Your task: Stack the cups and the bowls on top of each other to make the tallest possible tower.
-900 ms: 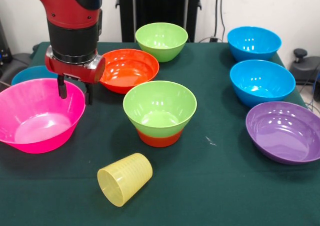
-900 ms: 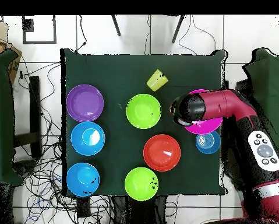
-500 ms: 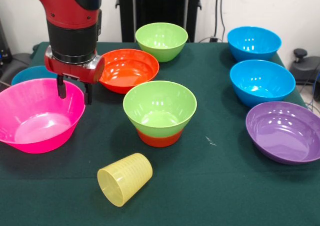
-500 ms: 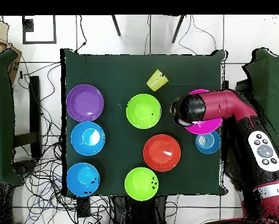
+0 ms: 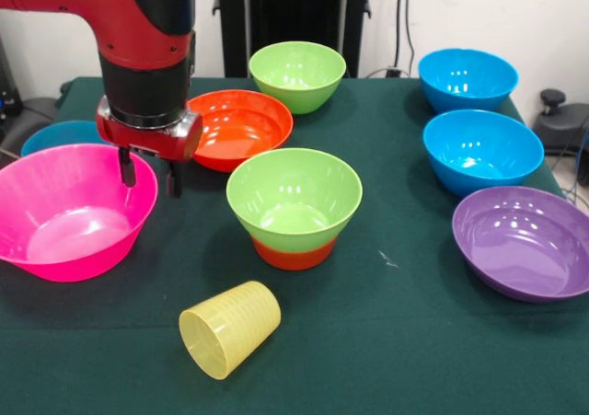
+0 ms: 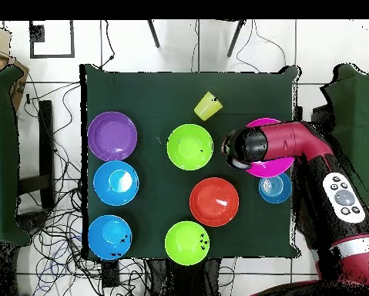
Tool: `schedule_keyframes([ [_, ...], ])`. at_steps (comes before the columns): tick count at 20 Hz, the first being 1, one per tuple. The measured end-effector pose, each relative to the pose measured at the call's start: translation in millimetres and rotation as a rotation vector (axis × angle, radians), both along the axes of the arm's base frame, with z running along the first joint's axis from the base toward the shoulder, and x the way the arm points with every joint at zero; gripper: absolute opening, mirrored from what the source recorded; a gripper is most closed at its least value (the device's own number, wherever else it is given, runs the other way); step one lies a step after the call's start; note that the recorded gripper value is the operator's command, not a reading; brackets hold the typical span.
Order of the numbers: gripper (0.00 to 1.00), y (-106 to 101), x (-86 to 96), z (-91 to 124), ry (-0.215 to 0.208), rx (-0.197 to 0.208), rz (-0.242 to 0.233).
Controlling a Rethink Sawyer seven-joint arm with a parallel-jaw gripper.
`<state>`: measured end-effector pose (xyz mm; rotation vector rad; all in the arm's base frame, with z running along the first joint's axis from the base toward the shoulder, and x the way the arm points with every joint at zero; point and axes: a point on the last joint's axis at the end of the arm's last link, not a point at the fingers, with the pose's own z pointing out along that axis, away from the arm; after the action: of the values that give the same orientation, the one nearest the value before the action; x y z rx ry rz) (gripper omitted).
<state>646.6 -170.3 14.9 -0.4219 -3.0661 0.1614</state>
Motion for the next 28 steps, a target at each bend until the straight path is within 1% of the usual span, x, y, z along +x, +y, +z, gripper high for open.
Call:
schedule_keyframes([
  [5,1.0,7.5,-11.3,-11.2,0.027,0.017,0.008],
  [9,1.0,10.9,-19.3,-16.7,0.043,0.022,0.014],
  [13,1.0,10.0,-23.8,-18.8,0.05,0.015,0.021],
  [19,1.0,6.1,-26.3,-21.3,0.05,-0.004,0.038],
  [28,1.0,3.6,-28.5,-23.3,0.051,-0.018,0.051],
])
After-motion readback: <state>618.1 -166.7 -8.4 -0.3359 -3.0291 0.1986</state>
